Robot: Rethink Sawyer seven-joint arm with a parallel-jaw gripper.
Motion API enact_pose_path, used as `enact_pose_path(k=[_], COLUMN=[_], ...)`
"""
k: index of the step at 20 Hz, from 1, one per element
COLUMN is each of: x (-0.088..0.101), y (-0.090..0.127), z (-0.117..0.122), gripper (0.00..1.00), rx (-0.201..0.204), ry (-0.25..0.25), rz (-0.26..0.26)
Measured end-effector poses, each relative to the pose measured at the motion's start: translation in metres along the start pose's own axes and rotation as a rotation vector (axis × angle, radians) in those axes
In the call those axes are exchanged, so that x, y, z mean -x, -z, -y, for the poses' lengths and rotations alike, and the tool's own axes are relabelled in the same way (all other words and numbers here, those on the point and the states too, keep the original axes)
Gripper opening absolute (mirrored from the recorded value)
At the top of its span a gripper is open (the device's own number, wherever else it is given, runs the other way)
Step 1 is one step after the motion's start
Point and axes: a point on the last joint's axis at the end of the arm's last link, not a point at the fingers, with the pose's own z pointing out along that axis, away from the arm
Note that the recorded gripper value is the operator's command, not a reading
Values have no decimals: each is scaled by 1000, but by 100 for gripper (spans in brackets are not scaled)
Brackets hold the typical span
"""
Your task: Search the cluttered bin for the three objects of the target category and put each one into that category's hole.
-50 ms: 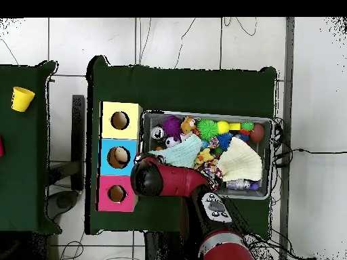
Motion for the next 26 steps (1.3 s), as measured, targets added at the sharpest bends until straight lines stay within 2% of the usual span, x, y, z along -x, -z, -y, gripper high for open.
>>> enact_pose_path(k=[7,10,13,26], x=[-15,-25,-42,-51], y=[1,3,0,-8], z=[2,5,8,11], gripper=[100,100,100,100], rx=[-25,-34,-39,-26], ry=[9,9,2,-26], rz=[-21,-38,-70,-24])
